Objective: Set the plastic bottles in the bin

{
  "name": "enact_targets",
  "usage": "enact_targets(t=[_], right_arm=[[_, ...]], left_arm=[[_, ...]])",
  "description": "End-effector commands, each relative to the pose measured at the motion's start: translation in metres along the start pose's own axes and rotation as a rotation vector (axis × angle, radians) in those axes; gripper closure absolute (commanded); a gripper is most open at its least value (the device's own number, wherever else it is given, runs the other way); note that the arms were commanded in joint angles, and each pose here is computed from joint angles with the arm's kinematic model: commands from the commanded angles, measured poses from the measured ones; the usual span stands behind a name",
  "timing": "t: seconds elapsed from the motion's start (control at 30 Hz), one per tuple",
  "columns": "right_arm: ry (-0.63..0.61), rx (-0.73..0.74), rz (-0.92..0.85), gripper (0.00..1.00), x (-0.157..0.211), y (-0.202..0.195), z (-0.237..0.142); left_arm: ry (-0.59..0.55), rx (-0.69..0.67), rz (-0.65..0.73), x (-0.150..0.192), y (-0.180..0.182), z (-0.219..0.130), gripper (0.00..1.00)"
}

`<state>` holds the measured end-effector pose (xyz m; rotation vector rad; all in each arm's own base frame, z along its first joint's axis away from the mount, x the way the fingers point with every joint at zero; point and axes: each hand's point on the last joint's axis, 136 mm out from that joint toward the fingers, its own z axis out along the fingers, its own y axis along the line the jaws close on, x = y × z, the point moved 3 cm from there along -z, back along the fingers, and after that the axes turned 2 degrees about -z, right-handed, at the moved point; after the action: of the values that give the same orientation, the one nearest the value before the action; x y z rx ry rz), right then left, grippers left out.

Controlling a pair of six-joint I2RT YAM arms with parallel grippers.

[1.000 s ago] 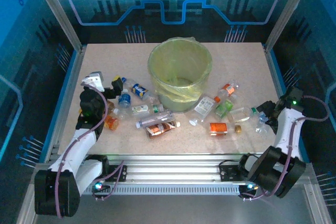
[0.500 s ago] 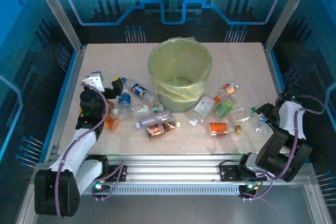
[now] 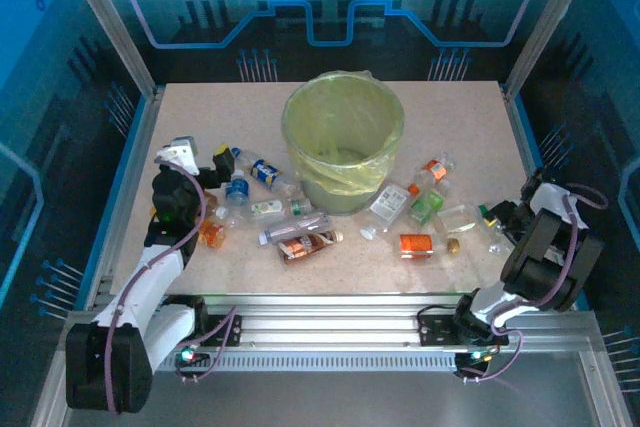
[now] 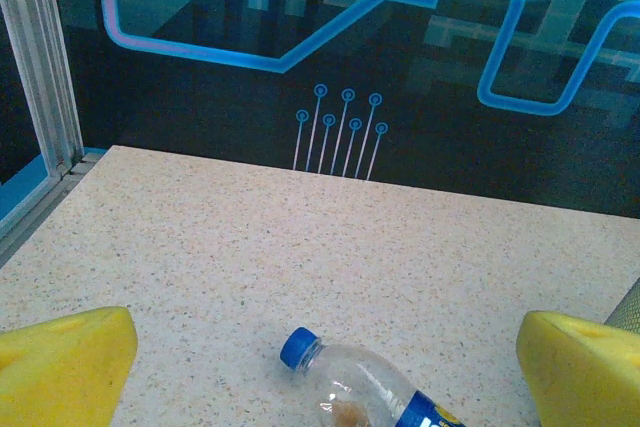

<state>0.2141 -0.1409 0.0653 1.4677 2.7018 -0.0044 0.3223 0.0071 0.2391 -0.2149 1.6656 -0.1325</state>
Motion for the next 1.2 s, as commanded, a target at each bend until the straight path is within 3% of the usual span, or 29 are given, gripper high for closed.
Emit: enact_targets(t=[0.0, 0.27, 0.4, 0.57, 0.8, 1.17], right_arm=[[-0.003, 0.000, 0.002, 0.15, -0.007, 0.000, 0.008], [-0.020, 0.027, -0.016, 0.40, -0.008, -0.002, 0.008], [-0.079, 0.062, -0.037, 0.55, -0.011, -0.003, -0.011], [-0.188, 0.080, -0.068, 0.63, -0.014, 0.002, -0.051], [-0.389, -0.007, -0.197, 0.68, -0.004, 0.046, -0.130], [-0.687, -0.341, -0.529, 0.69, 0.041, 0.160, -0.262]], left_arm=[[-0.009, -0.009, 0.024, 0.000, 0.004, -0.001, 0.01], [-0.017, -0.008, 0.025, -0.003, 0.003, -0.004, 0.01], [-0.021, -0.003, 0.022, -0.004, 0.002, -0.005, 0.01], [-0.031, -0.002, 0.016, -0.007, 0.002, -0.007, 0.01], [-0.044, -0.006, -0.007, -0.012, 0.002, -0.011, 0.01], [-0.048, -0.014, -0.062, -0.020, 0.002, -0.014, 0.01]])
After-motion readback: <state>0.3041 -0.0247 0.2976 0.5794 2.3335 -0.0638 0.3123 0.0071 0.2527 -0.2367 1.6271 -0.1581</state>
